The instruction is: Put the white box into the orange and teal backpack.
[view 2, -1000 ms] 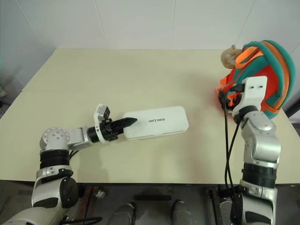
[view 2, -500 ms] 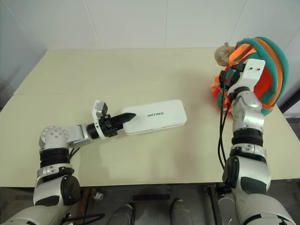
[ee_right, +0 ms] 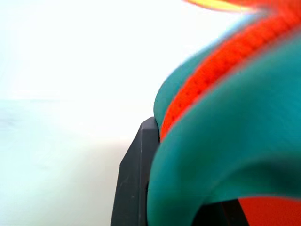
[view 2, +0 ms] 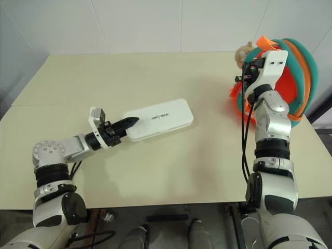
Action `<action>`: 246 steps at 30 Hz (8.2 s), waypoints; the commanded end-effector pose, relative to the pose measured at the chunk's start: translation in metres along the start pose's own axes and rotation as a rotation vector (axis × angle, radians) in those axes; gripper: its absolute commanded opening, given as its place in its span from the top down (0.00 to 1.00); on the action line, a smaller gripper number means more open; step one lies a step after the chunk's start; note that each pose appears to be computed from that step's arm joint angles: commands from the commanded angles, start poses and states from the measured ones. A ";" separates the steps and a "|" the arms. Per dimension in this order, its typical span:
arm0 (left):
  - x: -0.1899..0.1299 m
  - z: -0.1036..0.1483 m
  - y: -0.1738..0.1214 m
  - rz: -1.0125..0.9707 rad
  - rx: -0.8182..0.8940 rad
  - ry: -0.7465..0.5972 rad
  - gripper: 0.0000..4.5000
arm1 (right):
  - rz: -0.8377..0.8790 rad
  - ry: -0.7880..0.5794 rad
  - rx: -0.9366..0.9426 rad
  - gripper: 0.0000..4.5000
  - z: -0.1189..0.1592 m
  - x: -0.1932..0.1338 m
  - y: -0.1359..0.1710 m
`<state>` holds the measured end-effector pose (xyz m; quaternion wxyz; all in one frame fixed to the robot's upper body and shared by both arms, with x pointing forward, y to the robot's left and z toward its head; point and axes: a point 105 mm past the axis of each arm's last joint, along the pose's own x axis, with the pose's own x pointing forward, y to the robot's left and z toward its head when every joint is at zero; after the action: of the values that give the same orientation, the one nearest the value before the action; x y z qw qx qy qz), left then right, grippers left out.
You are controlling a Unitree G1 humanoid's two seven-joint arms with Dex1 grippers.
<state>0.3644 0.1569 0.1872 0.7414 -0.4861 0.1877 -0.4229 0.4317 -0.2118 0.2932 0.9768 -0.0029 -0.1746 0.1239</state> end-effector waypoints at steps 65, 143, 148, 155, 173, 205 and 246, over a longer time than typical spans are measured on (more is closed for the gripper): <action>-0.102 0.078 -0.115 -0.550 0.965 -0.044 0.70 | 1.199 0.144 -0.084 1.00 0.019 -0.149 0.147; 0.039 -0.010 -0.099 -0.439 1.353 0.630 0.71 | 1.168 0.175 -0.021 1.00 -0.005 -0.132 0.150; 0.063 -0.025 -0.075 -0.263 1.396 0.735 0.71 | 1.161 0.172 -0.023 1.00 -0.004 -0.132 0.150; 0.088 -0.043 -0.067 -0.207 1.388 0.753 0.49 | 1.149 0.173 -0.022 1.00 -0.005 -0.131 0.150; 0.027 0.017 -0.108 -0.189 1.402 0.585 0.00 | 1.132 0.177 -0.022 1.00 -0.007 -0.130 0.148; 0.028 -0.058 -0.115 -0.288 1.356 0.571 0.40 | 1.127 0.170 -0.025 1.00 -0.009 -0.127 0.150; -0.018 0.020 0.024 0.307 1.204 0.986 0.96 | 1.063 0.048 0.261 1.00 -0.009 -0.159 0.164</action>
<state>0.3774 0.1737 0.1903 0.7618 0.2580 0.2610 -0.5338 0.2526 -0.0868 0.2103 0.7760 0.0392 -0.0827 0.6241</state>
